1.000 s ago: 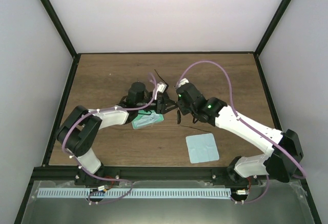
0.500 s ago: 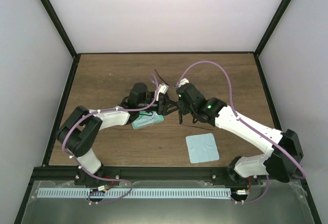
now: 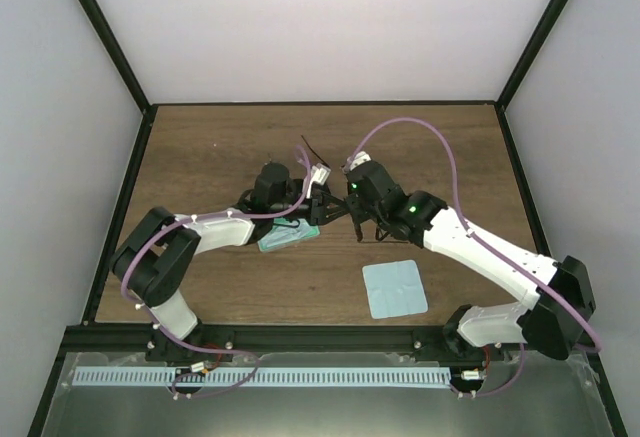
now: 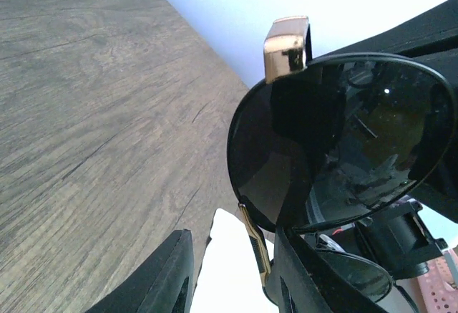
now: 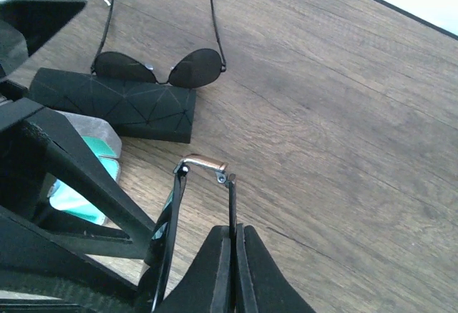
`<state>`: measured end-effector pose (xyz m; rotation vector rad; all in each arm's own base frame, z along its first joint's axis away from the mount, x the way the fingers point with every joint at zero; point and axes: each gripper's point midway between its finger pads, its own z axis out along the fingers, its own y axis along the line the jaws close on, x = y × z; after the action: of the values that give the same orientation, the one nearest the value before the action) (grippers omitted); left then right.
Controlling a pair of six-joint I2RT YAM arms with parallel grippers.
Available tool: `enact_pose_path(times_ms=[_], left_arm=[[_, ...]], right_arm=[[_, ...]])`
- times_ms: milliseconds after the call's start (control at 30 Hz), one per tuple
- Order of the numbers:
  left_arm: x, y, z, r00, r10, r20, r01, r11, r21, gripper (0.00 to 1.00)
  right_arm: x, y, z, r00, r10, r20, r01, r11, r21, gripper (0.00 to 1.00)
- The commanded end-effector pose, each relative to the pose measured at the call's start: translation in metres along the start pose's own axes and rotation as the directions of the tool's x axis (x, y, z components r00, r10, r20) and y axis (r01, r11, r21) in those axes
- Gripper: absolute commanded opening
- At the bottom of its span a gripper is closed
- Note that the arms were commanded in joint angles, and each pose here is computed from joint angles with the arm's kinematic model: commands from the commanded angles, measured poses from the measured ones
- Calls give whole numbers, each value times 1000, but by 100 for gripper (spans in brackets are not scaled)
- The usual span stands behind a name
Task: Organize the sunglasses
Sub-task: Fold the sunglasses at the center of the board.
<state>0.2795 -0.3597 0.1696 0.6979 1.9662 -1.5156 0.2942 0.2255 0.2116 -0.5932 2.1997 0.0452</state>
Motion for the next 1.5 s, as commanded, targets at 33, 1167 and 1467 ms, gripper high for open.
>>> enact_pose_path(times_ms=[33, 1167, 1467], left_arm=[[-2, -1, 5, 1000, 21, 20, -21, 1000, 7, 33], [-11, 6, 15, 991, -25, 133, 26, 1000, -5, 67], [-3, 24, 28, 992, -61, 111, 65, 997, -31, 66]], right_arm=[[-24, 25, -7, 993, 100, 58, -91, 987, -135, 1], [-11, 31, 13, 943, 329, 50, -318, 936, -153, 1], [10, 31, 35, 943, 330, -47, -332, 941, -71, 2]])
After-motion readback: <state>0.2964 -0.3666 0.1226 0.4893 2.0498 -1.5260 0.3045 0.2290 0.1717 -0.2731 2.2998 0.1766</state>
